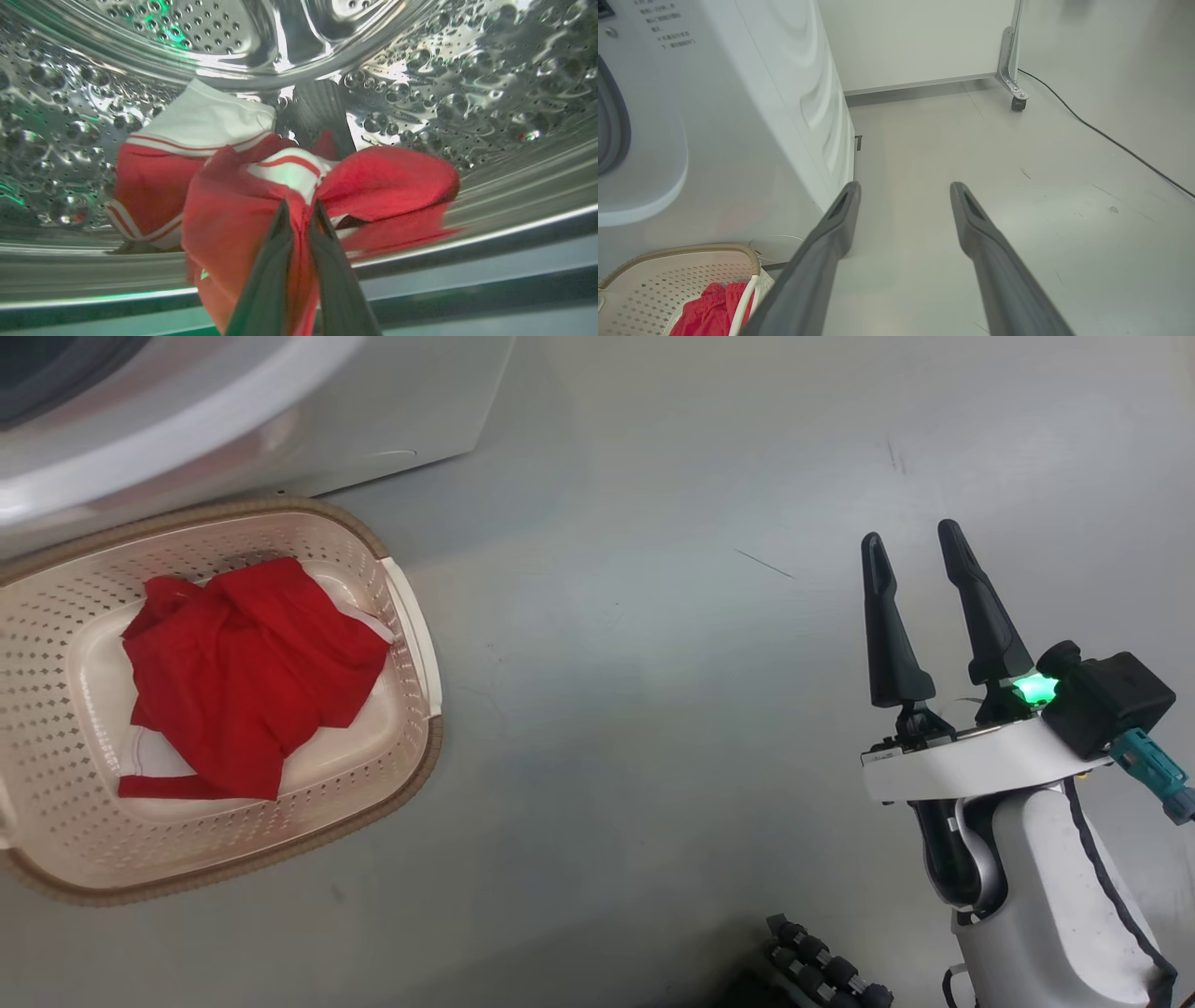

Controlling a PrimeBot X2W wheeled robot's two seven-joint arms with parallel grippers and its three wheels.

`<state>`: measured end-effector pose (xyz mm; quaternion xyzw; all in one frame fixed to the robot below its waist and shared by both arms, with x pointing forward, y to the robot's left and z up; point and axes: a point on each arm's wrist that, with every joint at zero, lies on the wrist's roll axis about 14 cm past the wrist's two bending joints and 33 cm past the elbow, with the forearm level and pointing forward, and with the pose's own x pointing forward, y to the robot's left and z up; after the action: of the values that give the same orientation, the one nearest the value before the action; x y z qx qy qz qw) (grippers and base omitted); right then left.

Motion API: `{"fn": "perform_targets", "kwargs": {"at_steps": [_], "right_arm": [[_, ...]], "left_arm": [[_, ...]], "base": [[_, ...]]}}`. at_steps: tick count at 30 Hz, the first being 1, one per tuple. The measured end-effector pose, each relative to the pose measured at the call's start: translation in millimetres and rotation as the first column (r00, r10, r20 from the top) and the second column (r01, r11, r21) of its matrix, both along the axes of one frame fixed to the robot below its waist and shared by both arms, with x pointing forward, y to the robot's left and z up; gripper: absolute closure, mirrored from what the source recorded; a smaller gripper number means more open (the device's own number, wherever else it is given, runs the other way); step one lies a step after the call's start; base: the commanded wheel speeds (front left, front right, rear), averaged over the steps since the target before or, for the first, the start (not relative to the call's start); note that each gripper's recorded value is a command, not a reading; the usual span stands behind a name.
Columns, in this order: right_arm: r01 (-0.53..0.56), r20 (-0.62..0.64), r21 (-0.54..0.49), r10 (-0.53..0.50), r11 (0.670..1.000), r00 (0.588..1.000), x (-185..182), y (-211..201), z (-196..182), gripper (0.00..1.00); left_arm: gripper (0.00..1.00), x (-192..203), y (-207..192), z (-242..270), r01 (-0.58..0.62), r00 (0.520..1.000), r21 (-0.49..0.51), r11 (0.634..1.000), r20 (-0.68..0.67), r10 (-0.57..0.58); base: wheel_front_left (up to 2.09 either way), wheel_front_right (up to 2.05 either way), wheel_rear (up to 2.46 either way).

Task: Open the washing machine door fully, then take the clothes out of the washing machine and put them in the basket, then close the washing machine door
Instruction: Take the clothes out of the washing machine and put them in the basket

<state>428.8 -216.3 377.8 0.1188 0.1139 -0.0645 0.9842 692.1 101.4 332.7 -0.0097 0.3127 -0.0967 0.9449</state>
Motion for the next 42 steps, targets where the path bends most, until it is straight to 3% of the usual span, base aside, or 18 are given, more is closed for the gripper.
{"fn": "perform_targets", "kwargs": {"at_steps": [8,19,32,42], "right_arm": [[-0.014,0.024,-0.014,0.014,1.0,1.0,4,2,8,0.0],[-0.042,0.066,-0.03,0.044,0.999,0.997,6,11,23,0.0],[-0.088,0.104,-0.041,0.092,0.995,0.99,4,23,38,0.0],[-0.122,0.137,-0.04,0.127,0.992,0.982,-4,35,53,0.0]], "left_arm": [[1.0,8,-4,52,-0.001,0.979,-0.08,0.997,0.204,0.018],[1.0,-16,1,110,-0.006,0.888,-0.191,0.982,0.45,0.093],[1.0,-74,17,142,-0.045,0.786,-0.291,0.956,0.581,0.214],[1.0,-128,27,147,-0.071,0.771,-0.291,0.954,0.591,0.237]], "base": [[0.0,0.0,0.0],[0.0,0.0,0.0],[0.0,0.0,0.0],[0.0,0.0,0.0]]}}
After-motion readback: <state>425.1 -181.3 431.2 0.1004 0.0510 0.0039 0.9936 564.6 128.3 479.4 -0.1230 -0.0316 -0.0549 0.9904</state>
